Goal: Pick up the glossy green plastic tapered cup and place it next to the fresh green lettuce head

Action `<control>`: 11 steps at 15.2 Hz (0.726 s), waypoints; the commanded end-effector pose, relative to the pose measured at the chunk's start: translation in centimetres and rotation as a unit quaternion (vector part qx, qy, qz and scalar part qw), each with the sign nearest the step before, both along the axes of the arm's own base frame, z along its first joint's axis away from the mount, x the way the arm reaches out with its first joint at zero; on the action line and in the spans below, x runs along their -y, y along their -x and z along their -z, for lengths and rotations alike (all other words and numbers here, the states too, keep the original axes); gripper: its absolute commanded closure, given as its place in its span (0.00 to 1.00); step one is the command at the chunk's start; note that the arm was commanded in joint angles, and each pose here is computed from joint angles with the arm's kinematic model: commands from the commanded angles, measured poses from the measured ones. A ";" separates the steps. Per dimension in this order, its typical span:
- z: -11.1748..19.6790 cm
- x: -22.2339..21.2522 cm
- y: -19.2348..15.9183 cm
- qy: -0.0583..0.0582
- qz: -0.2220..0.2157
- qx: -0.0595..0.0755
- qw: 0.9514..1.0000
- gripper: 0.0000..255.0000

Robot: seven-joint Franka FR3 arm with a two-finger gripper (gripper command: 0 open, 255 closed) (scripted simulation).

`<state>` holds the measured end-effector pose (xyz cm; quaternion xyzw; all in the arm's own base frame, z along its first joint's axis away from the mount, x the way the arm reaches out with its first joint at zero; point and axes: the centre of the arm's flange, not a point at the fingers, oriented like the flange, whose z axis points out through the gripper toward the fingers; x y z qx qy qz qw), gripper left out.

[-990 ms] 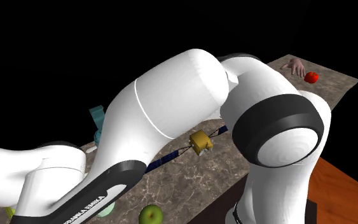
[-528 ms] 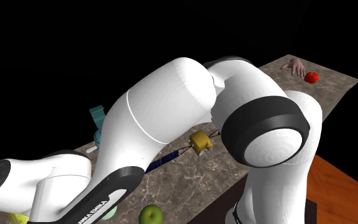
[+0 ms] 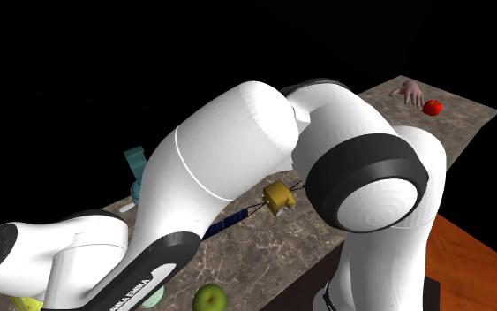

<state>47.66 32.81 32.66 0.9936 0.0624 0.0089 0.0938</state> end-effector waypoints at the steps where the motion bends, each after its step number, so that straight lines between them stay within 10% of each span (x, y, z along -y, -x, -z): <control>1: 0.0 0.0 0.0 0.000 0.000 0.000 1.000 0.00; 11: -4.9 -0.9 0.2 0.000 0.000 0.000 1.000 0.00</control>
